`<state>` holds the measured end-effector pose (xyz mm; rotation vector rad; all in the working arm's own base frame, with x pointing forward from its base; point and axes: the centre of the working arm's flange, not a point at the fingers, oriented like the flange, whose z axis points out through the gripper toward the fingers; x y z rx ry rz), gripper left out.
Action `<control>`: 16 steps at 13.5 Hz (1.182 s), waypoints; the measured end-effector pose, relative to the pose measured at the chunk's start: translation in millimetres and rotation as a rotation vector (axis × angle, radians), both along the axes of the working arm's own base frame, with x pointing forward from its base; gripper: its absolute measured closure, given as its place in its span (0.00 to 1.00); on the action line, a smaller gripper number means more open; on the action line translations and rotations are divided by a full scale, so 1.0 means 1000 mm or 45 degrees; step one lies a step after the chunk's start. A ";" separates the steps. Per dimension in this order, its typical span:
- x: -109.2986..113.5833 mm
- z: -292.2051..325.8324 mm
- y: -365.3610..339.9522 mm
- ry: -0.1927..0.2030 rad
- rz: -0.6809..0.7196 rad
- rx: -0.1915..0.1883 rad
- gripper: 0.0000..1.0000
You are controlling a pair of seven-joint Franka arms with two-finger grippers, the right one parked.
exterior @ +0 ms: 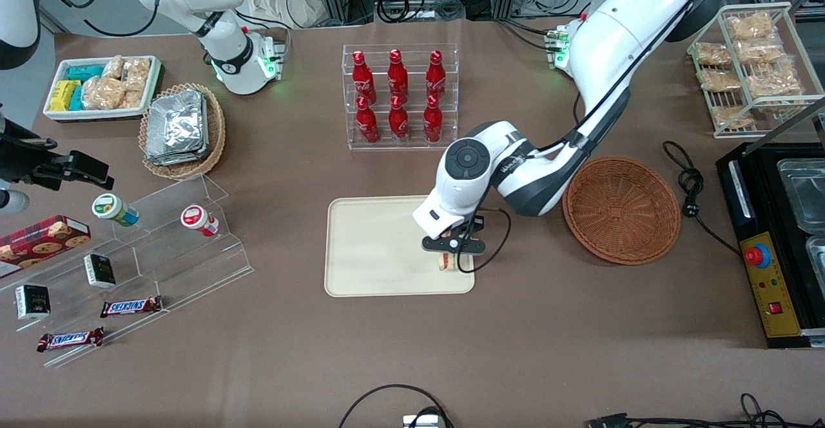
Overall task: Place sandwich from basket to tray
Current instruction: 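Carry the sandwich over the cream tray with the left gripper, then lower the sandwich onto the tray and open the left gripper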
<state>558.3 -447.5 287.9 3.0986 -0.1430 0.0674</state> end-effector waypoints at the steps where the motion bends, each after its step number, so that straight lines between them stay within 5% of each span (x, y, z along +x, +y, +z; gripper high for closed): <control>1: -0.003 -0.008 -0.005 -0.010 -0.004 0.008 0.64; 16: -0.018 -0.068 -0.024 -0.060 -0.016 0.074 0.63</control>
